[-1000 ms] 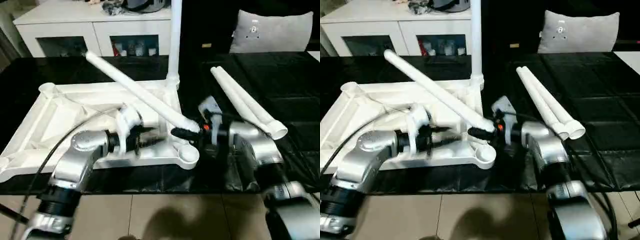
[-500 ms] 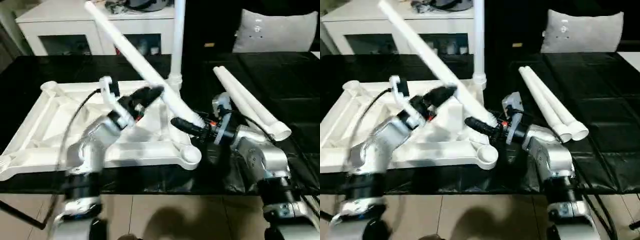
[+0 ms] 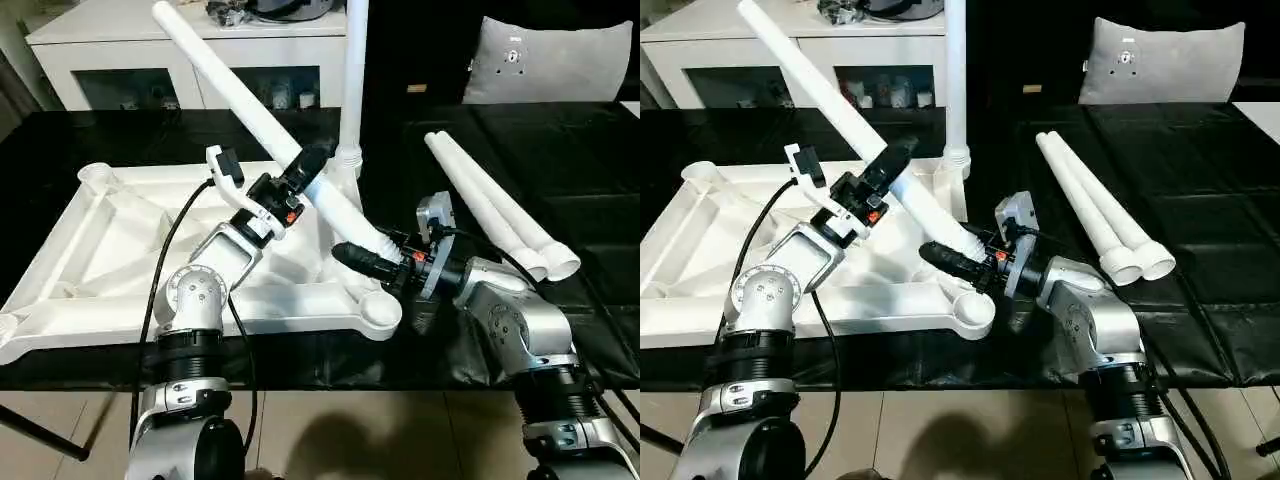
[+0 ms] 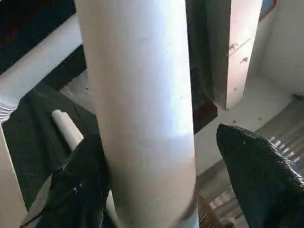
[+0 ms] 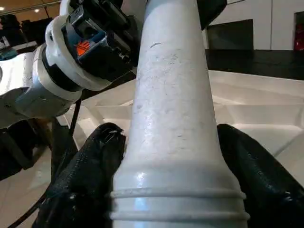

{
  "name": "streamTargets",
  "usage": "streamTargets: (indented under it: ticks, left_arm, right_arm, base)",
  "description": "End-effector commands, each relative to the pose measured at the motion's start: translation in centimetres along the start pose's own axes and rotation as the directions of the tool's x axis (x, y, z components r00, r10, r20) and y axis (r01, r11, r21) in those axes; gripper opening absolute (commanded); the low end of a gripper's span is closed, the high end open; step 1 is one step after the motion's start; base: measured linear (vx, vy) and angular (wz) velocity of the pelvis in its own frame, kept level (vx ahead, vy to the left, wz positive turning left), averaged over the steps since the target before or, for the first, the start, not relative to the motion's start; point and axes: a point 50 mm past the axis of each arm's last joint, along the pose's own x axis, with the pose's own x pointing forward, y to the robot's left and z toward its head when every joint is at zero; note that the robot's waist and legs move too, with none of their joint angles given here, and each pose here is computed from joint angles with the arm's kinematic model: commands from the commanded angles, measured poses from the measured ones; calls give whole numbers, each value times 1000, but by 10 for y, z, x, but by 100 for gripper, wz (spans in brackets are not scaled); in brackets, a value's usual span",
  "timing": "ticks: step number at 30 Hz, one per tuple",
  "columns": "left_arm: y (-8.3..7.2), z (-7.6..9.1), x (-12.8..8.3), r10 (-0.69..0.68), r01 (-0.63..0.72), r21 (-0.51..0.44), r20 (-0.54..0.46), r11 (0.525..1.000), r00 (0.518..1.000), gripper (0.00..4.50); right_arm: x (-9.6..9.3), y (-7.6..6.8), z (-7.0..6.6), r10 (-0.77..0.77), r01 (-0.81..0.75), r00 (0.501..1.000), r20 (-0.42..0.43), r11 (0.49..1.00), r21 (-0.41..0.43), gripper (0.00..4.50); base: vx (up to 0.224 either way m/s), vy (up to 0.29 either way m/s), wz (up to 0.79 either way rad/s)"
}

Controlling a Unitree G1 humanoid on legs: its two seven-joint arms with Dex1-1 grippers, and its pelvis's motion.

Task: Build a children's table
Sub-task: Insert table leg to table base

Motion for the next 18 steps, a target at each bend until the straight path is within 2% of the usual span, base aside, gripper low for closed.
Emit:
streamTargets:
  ticks: [1,3,5,14,15,18]
  left_arm:
    - [-5,8,4,-10,10,9,31,1000,999,329]
    - [-4,9,4,-7,7,6,35,1000,999,326]
    - [-4,9,4,-4,4,0,39,1000,999,290]
    - [2,11,7,71,-72,55,21,996,997,224]
    - [2,11,7,71,-73,54,21,996,997,203]
    - [2,11,7,70,-71,56,16,996,997,196]
  right_arm:
    - [-1,1,-2,-13,13,1000,-12,1000,1,277]
    - [-1,1,-3,-15,15,1000,-13,1000,2,277]
    - [-1,2,-3,-21,22,1000,-15,1000,2,277]
    - [-3,0,-4,-53,52,998,-23,999,-11,277]
    - [-3,0,-4,-54,53,998,-23,999,-12,277]
    - [-3,0,-4,-57,57,998,-21,998,-12,277]
  base:
    - [0,0,0]
    - [0,0,0]
    - [0,0,0]
    - [0,0,0]
    - [0,0,0]
    - [0,0,0]
